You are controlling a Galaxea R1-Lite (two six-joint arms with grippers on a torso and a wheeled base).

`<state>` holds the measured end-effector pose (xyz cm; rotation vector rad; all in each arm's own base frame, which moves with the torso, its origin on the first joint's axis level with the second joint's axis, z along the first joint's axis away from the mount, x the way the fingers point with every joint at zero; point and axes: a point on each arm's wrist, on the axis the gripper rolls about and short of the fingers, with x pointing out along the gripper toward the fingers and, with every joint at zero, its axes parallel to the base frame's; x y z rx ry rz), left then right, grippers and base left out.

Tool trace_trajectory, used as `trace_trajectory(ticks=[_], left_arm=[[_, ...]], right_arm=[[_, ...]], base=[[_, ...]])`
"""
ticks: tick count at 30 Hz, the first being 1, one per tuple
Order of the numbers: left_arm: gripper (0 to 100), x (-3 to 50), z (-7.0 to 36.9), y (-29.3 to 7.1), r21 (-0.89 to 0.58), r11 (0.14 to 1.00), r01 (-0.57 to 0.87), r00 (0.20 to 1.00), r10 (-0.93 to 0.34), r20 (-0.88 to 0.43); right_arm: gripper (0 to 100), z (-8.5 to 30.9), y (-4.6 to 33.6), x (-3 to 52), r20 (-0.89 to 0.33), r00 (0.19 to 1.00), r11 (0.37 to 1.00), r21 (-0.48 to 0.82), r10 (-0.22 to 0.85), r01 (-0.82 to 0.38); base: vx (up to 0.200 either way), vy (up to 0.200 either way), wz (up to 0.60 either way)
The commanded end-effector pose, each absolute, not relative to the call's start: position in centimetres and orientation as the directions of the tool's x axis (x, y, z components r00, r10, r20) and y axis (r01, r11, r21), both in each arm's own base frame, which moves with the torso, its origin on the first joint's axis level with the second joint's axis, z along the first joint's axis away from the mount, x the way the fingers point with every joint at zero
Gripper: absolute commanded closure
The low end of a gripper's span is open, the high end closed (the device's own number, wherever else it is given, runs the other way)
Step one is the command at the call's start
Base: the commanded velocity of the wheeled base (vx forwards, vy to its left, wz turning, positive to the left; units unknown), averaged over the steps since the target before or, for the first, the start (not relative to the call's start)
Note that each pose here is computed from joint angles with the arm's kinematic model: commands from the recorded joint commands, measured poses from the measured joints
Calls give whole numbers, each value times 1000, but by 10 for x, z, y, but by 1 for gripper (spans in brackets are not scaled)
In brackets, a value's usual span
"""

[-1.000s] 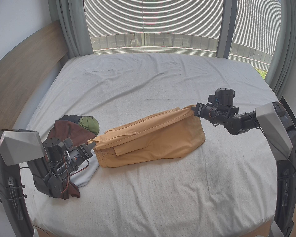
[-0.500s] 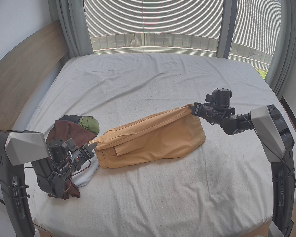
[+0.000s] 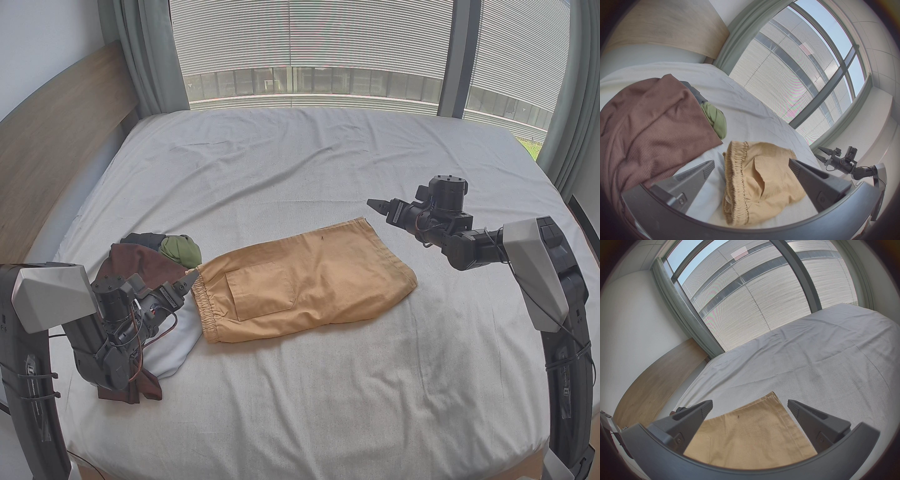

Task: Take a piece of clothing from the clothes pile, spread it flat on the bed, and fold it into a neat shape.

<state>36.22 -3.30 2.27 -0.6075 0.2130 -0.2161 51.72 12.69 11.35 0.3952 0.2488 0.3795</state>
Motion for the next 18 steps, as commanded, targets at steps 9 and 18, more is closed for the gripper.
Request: trace_trajectory(ticks=[9, 18], left_arm=[[0, 348, 44, -45, -582, 789, 198, 945, -312, -100], [0, 327, 58, -60, -585, 762, 277, 909, -404, -96]], right_arm=[[0, 125, 135, 447, -306, 828, 822, 495, 470, -283], [0, 97, 135, 410, -345, 798, 811, 514, 494, -280]], base=[[0, 0, 0], [0, 0, 0]])
